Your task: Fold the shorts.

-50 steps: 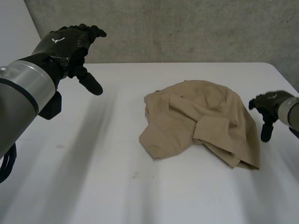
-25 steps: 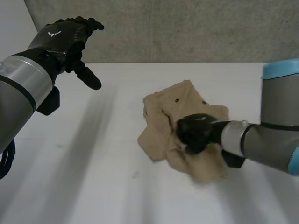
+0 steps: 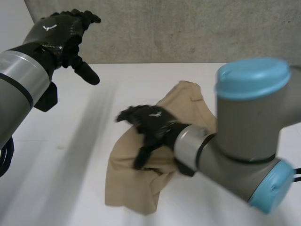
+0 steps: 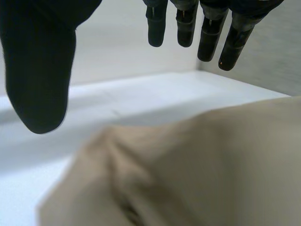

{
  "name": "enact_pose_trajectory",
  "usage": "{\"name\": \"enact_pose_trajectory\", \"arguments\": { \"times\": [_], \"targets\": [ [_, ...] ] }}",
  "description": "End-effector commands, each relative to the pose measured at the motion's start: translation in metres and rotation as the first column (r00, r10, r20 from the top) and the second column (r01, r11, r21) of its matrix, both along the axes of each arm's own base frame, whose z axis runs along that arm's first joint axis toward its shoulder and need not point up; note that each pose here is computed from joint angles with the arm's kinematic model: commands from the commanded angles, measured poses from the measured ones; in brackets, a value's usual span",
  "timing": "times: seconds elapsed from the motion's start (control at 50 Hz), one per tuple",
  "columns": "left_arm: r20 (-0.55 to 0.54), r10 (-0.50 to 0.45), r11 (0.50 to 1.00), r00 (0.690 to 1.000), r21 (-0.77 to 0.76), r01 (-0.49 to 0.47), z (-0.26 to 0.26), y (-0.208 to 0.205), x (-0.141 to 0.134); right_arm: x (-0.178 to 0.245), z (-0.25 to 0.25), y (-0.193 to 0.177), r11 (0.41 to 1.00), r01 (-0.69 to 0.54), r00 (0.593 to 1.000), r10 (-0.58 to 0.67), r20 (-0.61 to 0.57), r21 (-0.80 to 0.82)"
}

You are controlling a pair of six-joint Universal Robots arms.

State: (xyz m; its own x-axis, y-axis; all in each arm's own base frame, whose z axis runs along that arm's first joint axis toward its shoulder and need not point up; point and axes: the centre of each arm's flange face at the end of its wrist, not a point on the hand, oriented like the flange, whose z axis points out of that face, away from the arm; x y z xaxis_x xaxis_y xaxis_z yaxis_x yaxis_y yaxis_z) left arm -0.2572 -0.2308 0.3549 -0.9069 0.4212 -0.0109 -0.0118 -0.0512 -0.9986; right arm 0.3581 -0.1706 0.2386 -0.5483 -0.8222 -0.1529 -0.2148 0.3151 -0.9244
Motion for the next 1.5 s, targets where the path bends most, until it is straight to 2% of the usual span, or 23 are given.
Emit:
{"name": "enact_pose_trajectory", "arguments": {
  "times": [0.02, 0.14, 0.22, 0.3, 0.32, 0.4, 0.46, 0.56, 0.66, 0.84, 1.02, 1.08, 1.24, 1.3, 1.38, 1.4, 1.44, 1.5],
  "targets": [
    [-0.017, 0.018, 0.999, 1.0, -0.03, -0.018, 0.007, -0.002, 0.005, -0.046, 0.014, -0.04, 0.995, 0.095, 0.986, -0.096, -0.138, -0.016],
    [0.024, 0.005, 0.998, 1.0, 0.066, -0.007, -0.023, 0.003, 0.003, -0.064, 0.034, -0.055, 0.984, 0.108, 0.978, -0.13, -0.163, -0.141],
    [0.069, -0.007, 0.985, 0.998, 0.174, -0.005, -0.059, 0.017, 0.004, -0.08, 0.035, -0.065, 0.968, 0.092, 0.96, -0.148, -0.238, -0.232],
    [0.107, -0.042, 0.959, 0.993, 0.283, 0.01, -0.093, 0.038, 0.003, -0.1, 0.017, -0.065, 0.96, 0.043, 0.92, -0.146, -0.364, -0.277],
    [0.111, -0.052, 0.953, 0.992, 0.303, 0.016, -0.099, 0.043, 0.003, -0.108, 0.006, -0.065, 0.962, 0.024, 0.896, -0.142, -0.42, -0.272],
    [0.121, -0.097, 0.918, 0.988, 0.395, 0.042, -0.124, 0.064, 0.0, -0.125, -0.019, -0.062, 0.972, 0.007, 0.846, -0.132, -0.517, -0.236],
    [0.127, -0.123, 0.886, 0.984, 0.461, 0.052, -0.142, 0.075, -0.002, -0.133, -0.032, -0.06, 0.978, 0.025, 0.831, -0.136, -0.54, -0.207],
    [0.131, -0.139, 0.842, 0.981, 0.537, 0.048, -0.164, 0.078, -0.005, -0.138, -0.049, -0.061, 0.976, 0.035, 0.834, -0.148, -0.532, -0.216],
    [0.14, -0.174, 0.806, 0.975, 0.589, 0.06, -0.183, 0.083, -0.015, -0.134, -0.069, -0.074, 0.956, 0.034, 0.848, -0.182, -0.498, -0.292],
    [0.164, -0.205, 0.781, 0.965, 0.622, 0.06, -0.205, 0.077, -0.031, -0.128, -0.1, -0.094, 0.945, 0.032, 0.856, -0.195, -0.48, -0.327],
    [0.162, -0.201, 0.788, 0.966, 0.612, 0.061, -0.215, 0.063, -0.042, -0.122, -0.119, -0.112, 0.939, 0.029, 0.858, -0.199, -0.473, -0.343],
    [0.166, -0.178, 0.804, 0.97, 0.592, 0.046, -0.216, 0.058, -0.044, -0.12, -0.118, -0.118, 0.928, 0.039, 0.864, -0.217, -0.454, -0.369],
    [0.164, -0.069, 0.875, 0.984, 0.483, -0.019, -0.195, 0.034, -0.044, -0.117, -0.099, -0.133, 0.884, 0.052, 0.868, -0.27, -0.417, -0.465],
    [0.124, -0.043, 0.916, 0.991, 0.402, -0.01, -0.159, 0.023, -0.042, -0.117, -0.082, -0.137, 0.868, 0.06, 0.869, -0.289, -0.402, -0.493],
    [0.136, -0.019, 0.966, 0.991, 0.258, -0.016, -0.102, 0.018, -0.029, -0.118, -0.023, -0.135, 0.819, 0.083, 0.88, -0.328, -0.343, -0.568],
    [0.146, -0.017, 0.974, 0.989, 0.224, -0.017, -0.091, 0.018, -0.027, -0.119, 0.01, -0.131, 0.788, 0.098, 0.888, -0.345, -0.303, -0.608],
    [0.152, -0.023, 0.994, 0.988, 0.113, 0.006, -0.056, 0.022, -0.023, -0.12, 0.043, -0.126, 0.755, 0.124, 0.898, -0.362, -0.252, -0.644],
    [0.112, -0.03, 0.998, 0.993, -0.042, 0.035, -0.005, 0.035, -0.016, -0.122, 0.108, -0.116, 0.679, 0.198, 0.914, -0.387, -0.117, -0.707]
  ]
}}
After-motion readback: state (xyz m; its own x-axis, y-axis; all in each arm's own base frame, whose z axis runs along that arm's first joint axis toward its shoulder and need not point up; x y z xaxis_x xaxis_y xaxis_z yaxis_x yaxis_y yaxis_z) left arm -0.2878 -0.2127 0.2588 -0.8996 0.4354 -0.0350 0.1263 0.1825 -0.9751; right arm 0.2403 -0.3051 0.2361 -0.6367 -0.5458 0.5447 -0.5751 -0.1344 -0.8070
